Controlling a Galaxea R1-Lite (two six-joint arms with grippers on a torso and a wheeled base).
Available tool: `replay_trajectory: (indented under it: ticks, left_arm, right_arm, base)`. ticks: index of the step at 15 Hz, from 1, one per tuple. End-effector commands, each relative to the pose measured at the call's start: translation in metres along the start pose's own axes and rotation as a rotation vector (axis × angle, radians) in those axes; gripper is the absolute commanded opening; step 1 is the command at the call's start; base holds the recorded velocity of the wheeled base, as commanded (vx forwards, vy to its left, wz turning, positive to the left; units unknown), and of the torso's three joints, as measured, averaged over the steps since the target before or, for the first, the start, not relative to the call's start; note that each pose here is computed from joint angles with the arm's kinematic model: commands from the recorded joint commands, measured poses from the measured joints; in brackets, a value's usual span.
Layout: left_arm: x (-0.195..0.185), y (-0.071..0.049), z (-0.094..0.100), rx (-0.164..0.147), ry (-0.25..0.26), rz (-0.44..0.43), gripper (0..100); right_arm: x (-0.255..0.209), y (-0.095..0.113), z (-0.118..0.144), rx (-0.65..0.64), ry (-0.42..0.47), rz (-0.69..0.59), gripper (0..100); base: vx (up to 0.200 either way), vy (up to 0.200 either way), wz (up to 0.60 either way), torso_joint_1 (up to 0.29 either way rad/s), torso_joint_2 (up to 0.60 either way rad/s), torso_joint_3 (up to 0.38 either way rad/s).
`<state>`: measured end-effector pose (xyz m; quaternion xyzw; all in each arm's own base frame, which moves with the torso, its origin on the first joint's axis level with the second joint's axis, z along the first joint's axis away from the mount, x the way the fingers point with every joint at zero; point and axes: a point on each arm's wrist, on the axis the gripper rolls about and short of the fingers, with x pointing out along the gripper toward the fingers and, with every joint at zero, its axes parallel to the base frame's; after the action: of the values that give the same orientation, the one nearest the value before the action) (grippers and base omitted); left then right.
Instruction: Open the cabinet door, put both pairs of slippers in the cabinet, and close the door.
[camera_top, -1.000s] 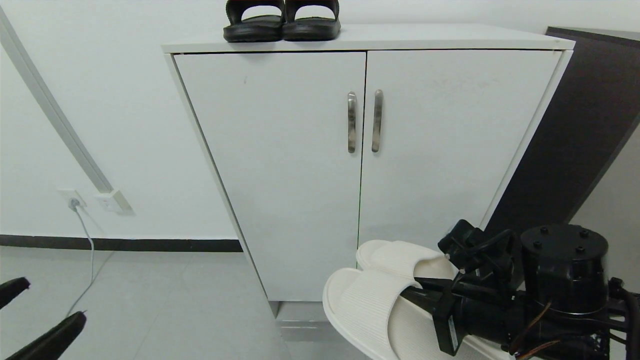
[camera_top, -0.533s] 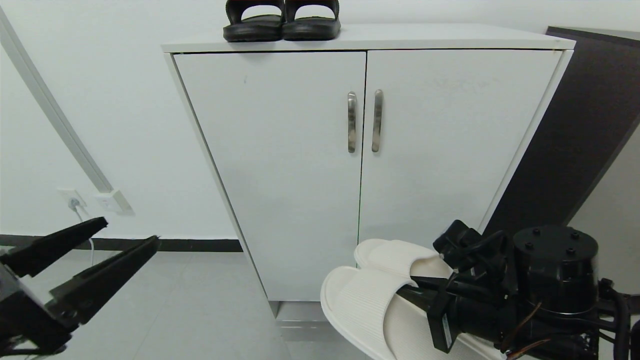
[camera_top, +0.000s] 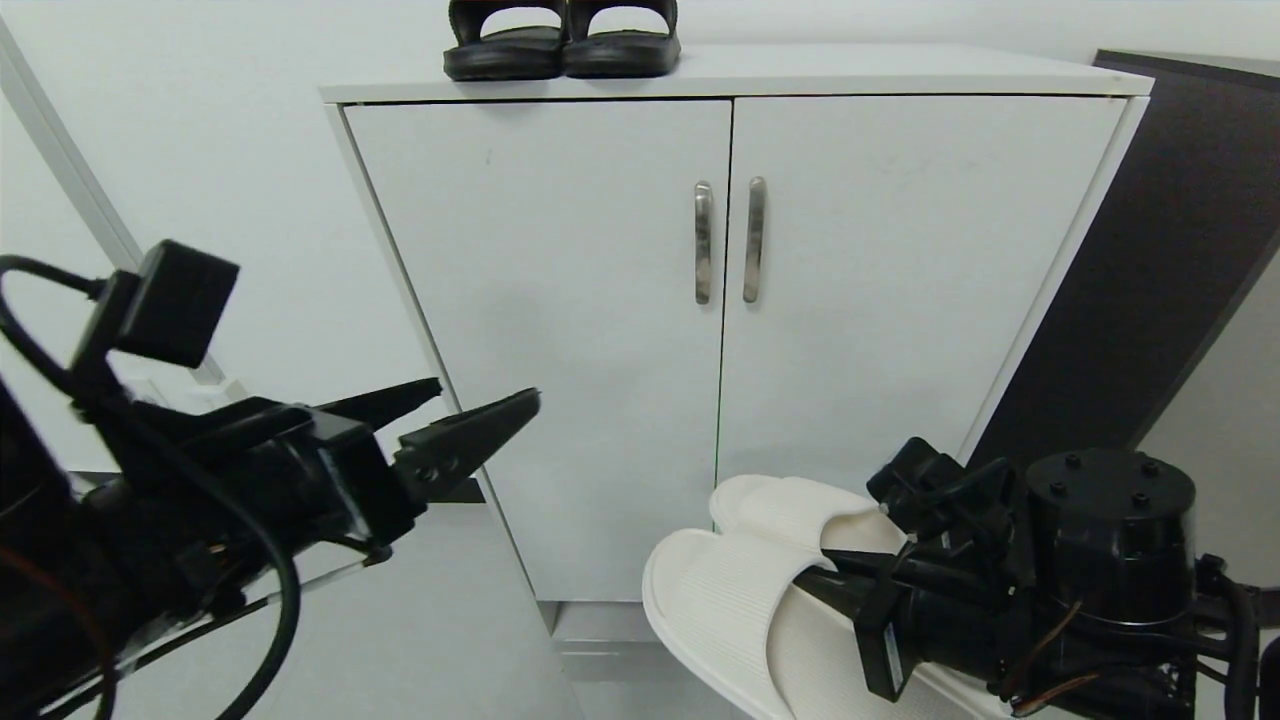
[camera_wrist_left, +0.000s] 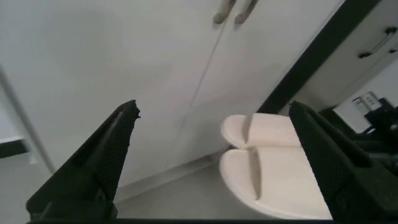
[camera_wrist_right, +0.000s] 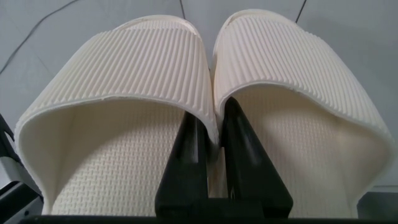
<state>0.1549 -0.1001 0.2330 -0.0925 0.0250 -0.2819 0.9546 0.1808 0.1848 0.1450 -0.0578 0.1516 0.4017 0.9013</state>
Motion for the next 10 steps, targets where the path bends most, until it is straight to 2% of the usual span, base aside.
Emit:
replay_trajectory:
  ticks: [1,2,4,5,6,8,10]
  left_arm:
    - [0.028,-0.017,-0.001,-0.001,0.035,-0.059,100]
    - [0.039,-0.034,0.001,-0.005,0.038,-0.124,100]
    - [0.061,-0.041,0.007,-0.025,0.032,-0.14,100]
    - [0.073,-0.049,0.009,-0.052,0.03,-0.174,100]
    - [0.086,-0.055,0.01,-0.061,0.031,-0.196,100]
    - [0.107,-0.062,0.016,-0.064,0.028,-0.256,100]
    - [0.13,-0.065,0.012,-0.065,0.053,-0.301,100]
  right_arm:
    - [-0.001,0.0,0.0,0.002,-0.002,0.0,0]
    - [0.0,-0.001,0.001,0.007,-0.002,-0.003,0]
    - [-0.001,-0.003,0.0,0.009,-0.002,-0.008,0]
    - [-0.001,-0.004,0.0,0.01,-0.001,-0.008,0]
    - [-0.001,-0.004,0.0,0.01,-0.001,-0.007,0]
    - [-0.001,-0.005,-0.001,0.013,0.002,-0.01,0]
    - [-0.003,-0.008,-0.001,0.016,-0.003,-0.018,0]
  base:
    - [0.0,0.0,0.0,0.0,0.0,0.0]
    - [0.0,0.0,0.0,0.0,0.0,0.0]
    - [0.0,0.0,0.0,0.0,0.0,0.0]
    - [0.0,0.0,0.0,0.0,0.0,0.0]
    - [0.0,0.0,0.0,0.0,0.0,0.0]
    - [0.0,0.0,0.0,0.0,0.0,0.0]
    - [0.0,0.0,0.0,0.0,0.0,0.0]
